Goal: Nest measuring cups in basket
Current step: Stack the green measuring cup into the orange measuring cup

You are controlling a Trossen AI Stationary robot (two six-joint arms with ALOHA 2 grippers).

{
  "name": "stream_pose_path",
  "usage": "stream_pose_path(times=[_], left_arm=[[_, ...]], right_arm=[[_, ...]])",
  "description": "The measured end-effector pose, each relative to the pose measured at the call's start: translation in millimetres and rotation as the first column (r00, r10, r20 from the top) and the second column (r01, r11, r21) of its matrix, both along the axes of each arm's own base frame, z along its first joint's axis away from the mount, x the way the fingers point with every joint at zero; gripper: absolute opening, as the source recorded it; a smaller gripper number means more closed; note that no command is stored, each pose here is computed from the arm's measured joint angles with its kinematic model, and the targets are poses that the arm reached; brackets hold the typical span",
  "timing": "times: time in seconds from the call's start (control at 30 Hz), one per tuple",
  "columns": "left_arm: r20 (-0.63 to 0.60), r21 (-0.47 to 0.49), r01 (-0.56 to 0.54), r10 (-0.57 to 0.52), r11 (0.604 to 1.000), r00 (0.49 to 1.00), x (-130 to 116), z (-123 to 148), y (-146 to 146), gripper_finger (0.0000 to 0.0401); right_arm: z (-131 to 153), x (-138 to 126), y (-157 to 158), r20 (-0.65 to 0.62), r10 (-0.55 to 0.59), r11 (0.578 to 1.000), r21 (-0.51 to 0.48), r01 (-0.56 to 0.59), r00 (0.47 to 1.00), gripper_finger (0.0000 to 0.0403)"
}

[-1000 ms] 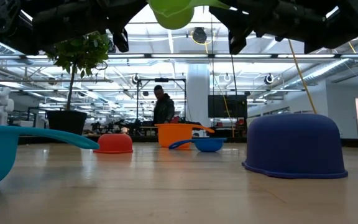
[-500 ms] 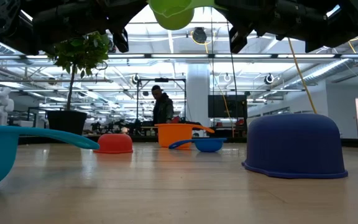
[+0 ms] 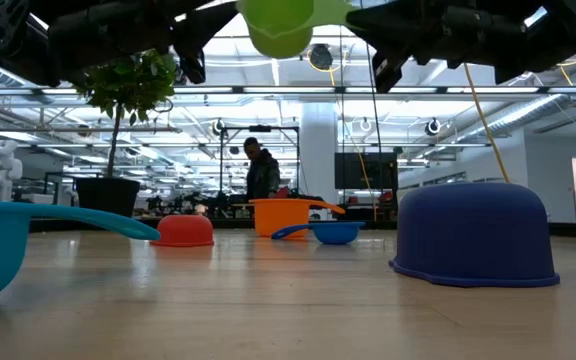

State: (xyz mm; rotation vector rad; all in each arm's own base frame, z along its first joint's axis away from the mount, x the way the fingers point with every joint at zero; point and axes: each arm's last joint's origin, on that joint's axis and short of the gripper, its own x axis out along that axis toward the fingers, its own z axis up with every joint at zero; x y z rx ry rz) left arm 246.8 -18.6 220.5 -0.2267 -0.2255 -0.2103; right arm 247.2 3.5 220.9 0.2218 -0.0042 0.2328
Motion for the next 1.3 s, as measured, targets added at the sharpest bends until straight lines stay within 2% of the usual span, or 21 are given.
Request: stream_pose_path(times=[0.13,0.27,0.47,0.67,0.83,1.1,1.23,1.3], left_arm=[[-0.009,0.003,-0.019,0.019,1.0,1.0,-2,2,1,0.017],[-0.06,0.004,-0.088,0.088,0.996,0.994,-8,6,7,0.0197],[-0.176,0.038,-0.234,0.237,0.971,0.955,-25,14,12,0.0202],[-0.26,0.066,-0.307,0.314,0.949,0.913,-40,16,9,0.0202],[-0.238,0.075,-0.316,0.325,0.946,0.915,-44,20,6,0.0202],[-0.227,0.07,-0.311,0.319,0.948,0.92,-45,22,5,0.0202],[-0.225,0.068,-0.298,0.306,0.952,0.925,-45,22,2,0.0202],[-0.224,0.068,-0.294,0.302,0.953,0.927,-45,23,1,0.0202]], right_arm=[[4,-4,-10,-0.01,-0.036,0.999,0.016,0.036,0.999,0.0001],[6,-6,-24,-0.01,-0.093,0.994,0.06,0.094,0.996,0.0001],[1,-10,-44,-0.074,-0.05,0.989,0.132,0.06,0.996,0.0],[-5,-13,-69,-0.125,-0.094,0.979,0.171,0.115,0.988,0.0],[-14,-1,-88,-0.186,-0.001,0.966,0.253,0.049,0.982,0.0],[-20,37,-114,-0.238,0.284,0.912,0.367,-0.185,0.929,0.0],[-24,47,-129,-0.253,0.341,0.88,0.424,-0.213,0.905,0.0],[-27,49,-136,-0.265,0.33,0.877,0.441,-0.191,0.906,0.0]])
